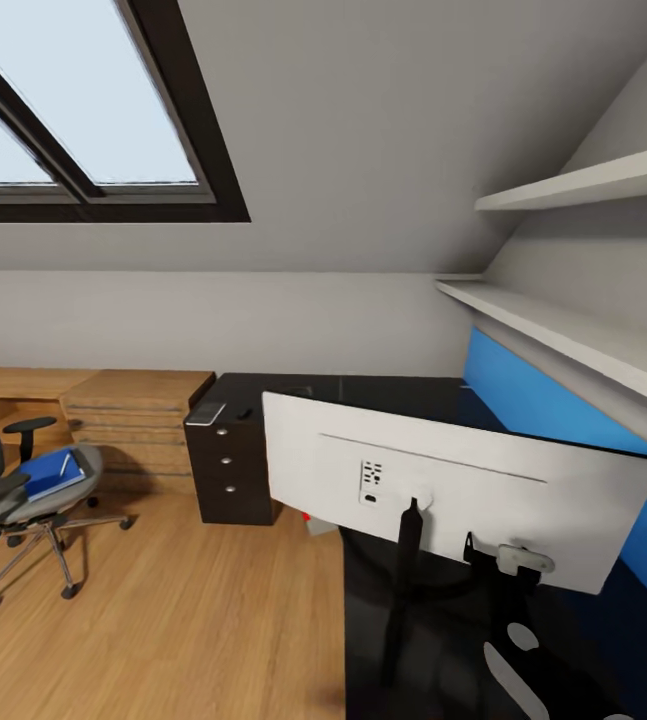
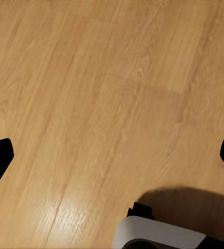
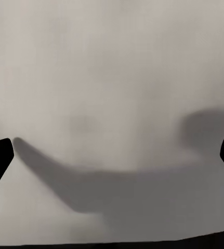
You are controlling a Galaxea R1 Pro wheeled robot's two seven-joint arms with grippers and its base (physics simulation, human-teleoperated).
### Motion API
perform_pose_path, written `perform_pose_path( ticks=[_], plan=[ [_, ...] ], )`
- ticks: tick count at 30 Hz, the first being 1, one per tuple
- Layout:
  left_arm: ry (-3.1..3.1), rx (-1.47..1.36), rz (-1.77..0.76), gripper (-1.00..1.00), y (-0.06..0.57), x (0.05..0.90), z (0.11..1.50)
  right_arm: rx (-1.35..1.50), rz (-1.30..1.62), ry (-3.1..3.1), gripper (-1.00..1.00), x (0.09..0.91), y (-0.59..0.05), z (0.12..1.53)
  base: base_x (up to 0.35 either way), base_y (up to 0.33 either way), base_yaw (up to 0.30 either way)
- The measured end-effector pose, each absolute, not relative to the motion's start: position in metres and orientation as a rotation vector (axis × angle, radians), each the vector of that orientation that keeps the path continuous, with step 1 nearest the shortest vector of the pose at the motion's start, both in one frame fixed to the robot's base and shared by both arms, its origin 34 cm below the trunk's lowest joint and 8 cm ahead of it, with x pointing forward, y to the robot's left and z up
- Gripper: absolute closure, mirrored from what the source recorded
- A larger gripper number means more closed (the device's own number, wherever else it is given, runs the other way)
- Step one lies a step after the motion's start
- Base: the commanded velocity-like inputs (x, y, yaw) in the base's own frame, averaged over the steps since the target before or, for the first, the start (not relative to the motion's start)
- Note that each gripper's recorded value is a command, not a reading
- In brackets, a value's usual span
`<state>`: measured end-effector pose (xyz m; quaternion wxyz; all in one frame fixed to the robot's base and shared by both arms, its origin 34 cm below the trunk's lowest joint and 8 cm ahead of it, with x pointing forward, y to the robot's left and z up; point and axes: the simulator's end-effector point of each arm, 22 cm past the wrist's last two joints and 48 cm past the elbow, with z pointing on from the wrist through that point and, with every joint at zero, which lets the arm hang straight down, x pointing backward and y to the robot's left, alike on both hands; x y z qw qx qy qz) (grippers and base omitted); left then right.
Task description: In the bedroom, organize the workspace by keeping the computer under the desk, ensuring the monitor is on the desk, placing the keyboard on the desk next to the monitor, placing the mouse on the desk next to the keyboard, moving the folder from the swivel chair onto the desk next to the mouse, stacking the notebook on top of the folder with the pen on top of the notebook, and positioning the swivel chair next to the desk.
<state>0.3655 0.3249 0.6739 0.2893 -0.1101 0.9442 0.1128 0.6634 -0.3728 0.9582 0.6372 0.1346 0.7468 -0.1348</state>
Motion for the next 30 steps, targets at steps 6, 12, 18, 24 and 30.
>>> perform_pose_path(
  ticks=[6,12,18,24,30],
  plan=[
    [2.521,-0.295,0.300,-1.00,0.3248,0.3654,0.6738,0.308,-0.308,1.705,-1.00,0.6634,-0.3729,0.9581,0.018,-0.010,0.000],
    [2.519,-0.294,0.301,-1.00,0.3249,0.3653,0.6741,0.314,-0.308,1.704,-1.00,0.6629,-0.3743,0.9585,0.187,-0.028,0.000],
    [2.521,-0.292,0.300,-1.00,0.3247,0.3654,0.6738,0.312,-0.310,1.705,-1.00,0.6631,-0.3748,0.9583,0.155,-0.026,0.000],
    [2.521,-0.291,0.300,-1.00,0.3246,0.3655,0.6738,0.310,-0.311,1.706,-1.00,0.6632,-0.3749,0.9582,0.024,-0.004,0.000],
    [2.521,-0.292,0.300,-1.00,0.3247,0.3653,0.6738,0.312,-0.311,1.707,-1.00,0.6629,-0.3750,0.9577,0.113,-0.054,0.000]
  ],
)
